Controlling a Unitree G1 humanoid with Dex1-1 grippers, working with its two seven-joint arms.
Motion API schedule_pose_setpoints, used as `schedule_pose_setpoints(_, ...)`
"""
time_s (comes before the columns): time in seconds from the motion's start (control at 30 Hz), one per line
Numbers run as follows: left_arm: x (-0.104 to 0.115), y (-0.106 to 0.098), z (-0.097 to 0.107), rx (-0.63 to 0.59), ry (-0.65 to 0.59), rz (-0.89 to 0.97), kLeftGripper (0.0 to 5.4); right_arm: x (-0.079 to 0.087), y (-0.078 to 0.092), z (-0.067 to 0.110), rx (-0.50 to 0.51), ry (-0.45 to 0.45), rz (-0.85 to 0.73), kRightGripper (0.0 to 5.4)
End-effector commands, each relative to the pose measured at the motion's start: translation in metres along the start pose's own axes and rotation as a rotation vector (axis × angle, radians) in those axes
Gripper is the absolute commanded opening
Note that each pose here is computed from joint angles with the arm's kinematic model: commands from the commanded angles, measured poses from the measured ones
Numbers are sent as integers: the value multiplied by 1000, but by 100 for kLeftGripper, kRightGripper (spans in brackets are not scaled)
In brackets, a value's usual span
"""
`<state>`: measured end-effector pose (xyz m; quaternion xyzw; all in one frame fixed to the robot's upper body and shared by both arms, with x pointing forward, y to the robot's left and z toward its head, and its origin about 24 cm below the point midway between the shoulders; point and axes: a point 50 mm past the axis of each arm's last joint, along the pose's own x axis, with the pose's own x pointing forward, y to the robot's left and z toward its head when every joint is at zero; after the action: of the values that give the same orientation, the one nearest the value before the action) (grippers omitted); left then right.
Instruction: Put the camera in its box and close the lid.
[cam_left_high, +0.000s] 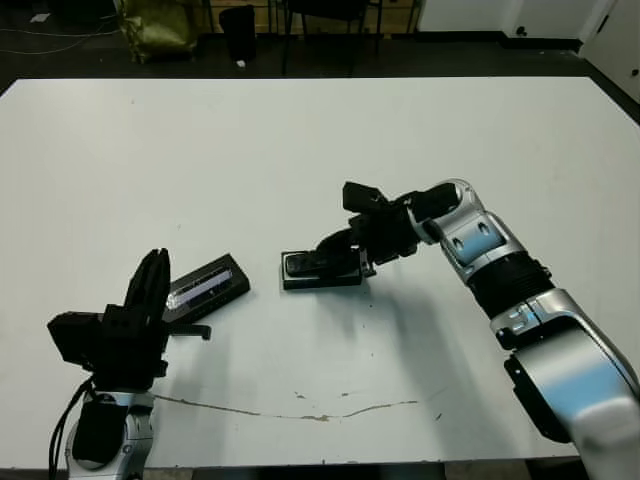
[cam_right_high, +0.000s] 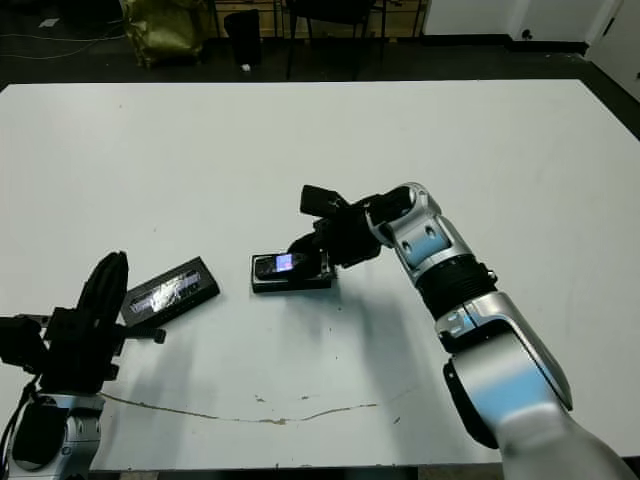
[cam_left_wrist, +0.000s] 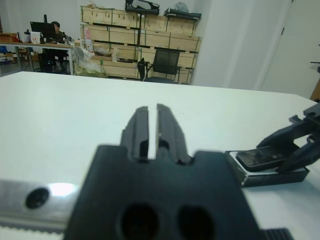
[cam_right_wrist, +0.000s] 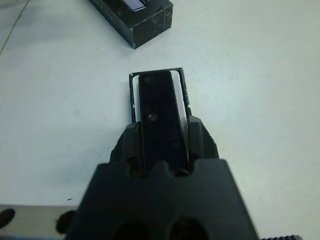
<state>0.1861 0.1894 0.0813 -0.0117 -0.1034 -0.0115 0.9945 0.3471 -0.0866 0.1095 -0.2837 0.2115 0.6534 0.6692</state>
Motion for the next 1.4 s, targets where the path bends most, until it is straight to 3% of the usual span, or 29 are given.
schedule_pose_setpoints(0.03, -4, 1, -6, -6, 42, 6, 0, 12, 8, -9, 8, 31, 28, 88)
schedule_pose_setpoints(0.23, -4, 1, -7, 5, 38, 6, 0, 15, 8, -6, -94, 48, 25, 218)
schedule_pose_setpoints(0.73, -4, 1, -7, -1, 43, 11, 0, 11, 7, -6, -190, 43, 36, 539)
schedule_pose_setpoints(1.0, -4, 1, -7, 2, 39, 13, 0, -6, 4, 0, -120, -39, 0, 539)
schedule_pose_setpoints(1.07, -4, 1, -7, -4, 42, 12, 0, -15, 4, 4, -85, -104, -36, 539)
schedule_pose_setpoints(1.2, -4, 2, -7, -8, 41, 9, 0, -41, 7, 12, 7, -266, -101, 539)
schedule_pose_setpoints(1.4, -4, 3, -5, -5, 38, 8, 0, -82, 26, 11, 105, -442, -388, 539)
